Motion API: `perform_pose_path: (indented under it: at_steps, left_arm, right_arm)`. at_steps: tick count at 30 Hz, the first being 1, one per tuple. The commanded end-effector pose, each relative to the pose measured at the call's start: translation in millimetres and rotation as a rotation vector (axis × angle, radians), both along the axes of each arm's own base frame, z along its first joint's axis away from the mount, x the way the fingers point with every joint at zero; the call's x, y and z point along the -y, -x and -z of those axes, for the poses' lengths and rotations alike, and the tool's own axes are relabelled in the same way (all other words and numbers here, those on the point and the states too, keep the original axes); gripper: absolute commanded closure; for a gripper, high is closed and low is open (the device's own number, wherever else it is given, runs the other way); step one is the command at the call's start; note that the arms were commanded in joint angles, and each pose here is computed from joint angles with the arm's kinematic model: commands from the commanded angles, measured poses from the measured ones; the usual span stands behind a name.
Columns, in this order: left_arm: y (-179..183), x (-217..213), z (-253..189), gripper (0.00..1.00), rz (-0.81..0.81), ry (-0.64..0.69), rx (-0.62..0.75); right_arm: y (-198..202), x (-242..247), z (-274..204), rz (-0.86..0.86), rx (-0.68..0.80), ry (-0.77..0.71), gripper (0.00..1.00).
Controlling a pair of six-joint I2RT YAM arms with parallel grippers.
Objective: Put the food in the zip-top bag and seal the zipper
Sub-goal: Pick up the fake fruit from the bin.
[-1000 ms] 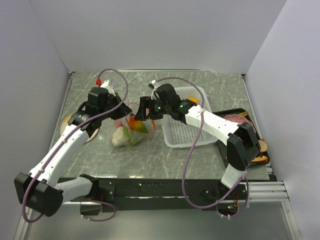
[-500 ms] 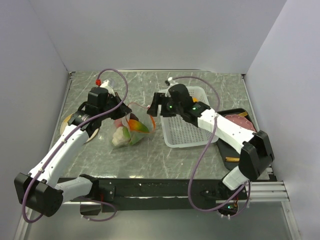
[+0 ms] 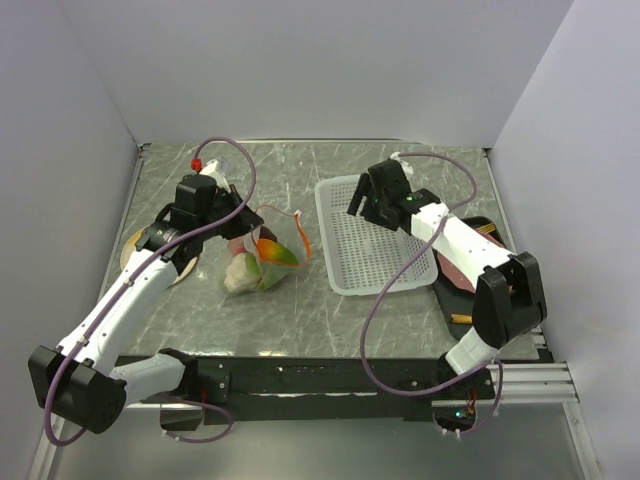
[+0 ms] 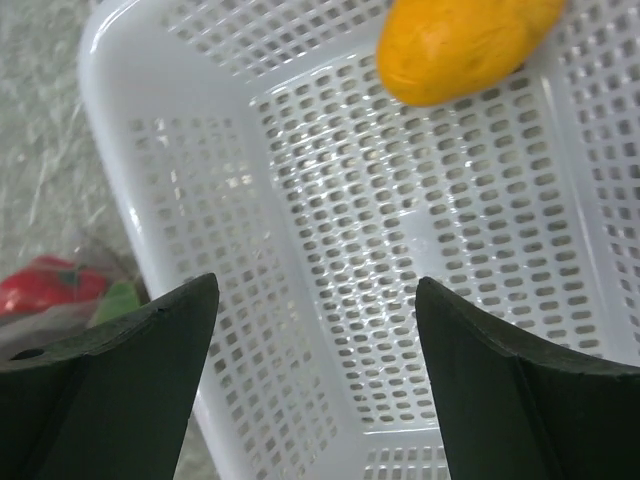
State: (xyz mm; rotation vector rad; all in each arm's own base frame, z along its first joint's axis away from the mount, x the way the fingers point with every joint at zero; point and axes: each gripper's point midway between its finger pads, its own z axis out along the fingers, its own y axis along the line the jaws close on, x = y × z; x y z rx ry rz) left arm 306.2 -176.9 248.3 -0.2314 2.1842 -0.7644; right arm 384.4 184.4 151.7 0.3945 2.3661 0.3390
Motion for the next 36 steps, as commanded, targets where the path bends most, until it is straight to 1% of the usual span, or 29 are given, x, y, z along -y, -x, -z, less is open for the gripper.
perform_pose_path:
  at_steps: [1, 3, 5, 7, 9, 11, 12, 13, 14, 16, 18, 19, 20, 22, 25, 26, 29, 32, 36]
  left_arm:
    - [-1, 2, -34, 0.99, -0.001, 0.055, 0.102]
    - [0, 2, -32, 0.99, 0.002, 0.046, 0.097]
    - [1, 1, -31, 0.99, 0.003, 0.038, 0.090]
    - [1, 0, -32, 0.99, 0.005, 0.029, 0.093]
    - [1, -2, -32, 0.99, -0.004, 0.021, 0.099]
    - [2, -3, -33, 0.99, -0.006, 0.018, 0.100]
    - [1, -3, -34, 0.99, -0.004, 0.019, 0.104]
    - [1, -3, -35, 0.99, -0.004, 0.021, 0.107]
    - [1, -2, -35, 0.99, -0.001, 0.022, 0.107]
    - [2, -1, -36, 0.99, 0.008, 0.025, 0.107]
    - [3, -2, -37, 0.99, 0.004, 0.023, 0.108]
    - [3, -3, -38, 0.99, 0.001, 0.023, 0.111]
    - [4, -4, -39, 0.99, -0.001, 0.025, 0.119]
    - [6, -3, -38, 0.99, 0.002, 0.033, 0.116]
    - [6, -2, -37, 0.99, 0.007, 0.035, 0.118]
    - [6, -2, -35, 0.99, 0.006, 0.028, 0.108]
    - [6, -5, -36, 0.99, -0.004, 0.021, 0.109]
    - [7, -7, -38, 0.99, -0.013, 0.023, 0.121]
    - [6, -6, -37, 0.99, -0.011, 0.017, 0.107]
  right_arm:
    - [-18, 14, -27, 0.103, 0.055, 0.043, 0.14]
    - [-21, 15, -26, 0.081, 0.049, 0.073, 0.12]
    - [-26, 6, -26, -0.001, 0.047, 0.063, 0.09]
    - [-35, 7, -22, -0.019, 0.045, 0.057, 0.05]
    - [-37, 3, -11, -0.069, 0.016, 0.055, 0.04]
    - [-39, 5, -3, -0.078, -0.035, 0.025, 0.04]
    - [-37, 1, -1, -0.098, -0.060, -0.018, 0.04]
    - [-40, 4, 5, -0.097, -0.050, -0.051, 0.00]
    - [-39, 1, -3, -0.119, -0.017, -0.099, 0.00]
    - [-40, 2, -1, -0.122, 0.035, -0.151, 0.00]
    - [-44, 12, -3, -0.095, 0.048, -0.144, 0.00]
    - [-48, 20, -5, -0.064, 0.029, -0.121, 0.00]
    - [-51, 24, 6, -0.056, -0.006, -0.103, 0.00]
    - [-57, 30, 6, -0.029, -0.027, -0.088, 0.00]
    - [-65, 33, 12, -0.003, -0.027, -0.125, 0.00]
    - [-64, 28, 7, -0.006, -0.019, -0.173, 0.00]
    - [-65, 30, 6, 0.033, 0.013, -0.239, 0.00]
    - [-68, 37, 9, 0.075, 0.010, -0.222, 0.00]
    - [-79, 51, 17, 0.144, 0.017, -0.165, 0.00]
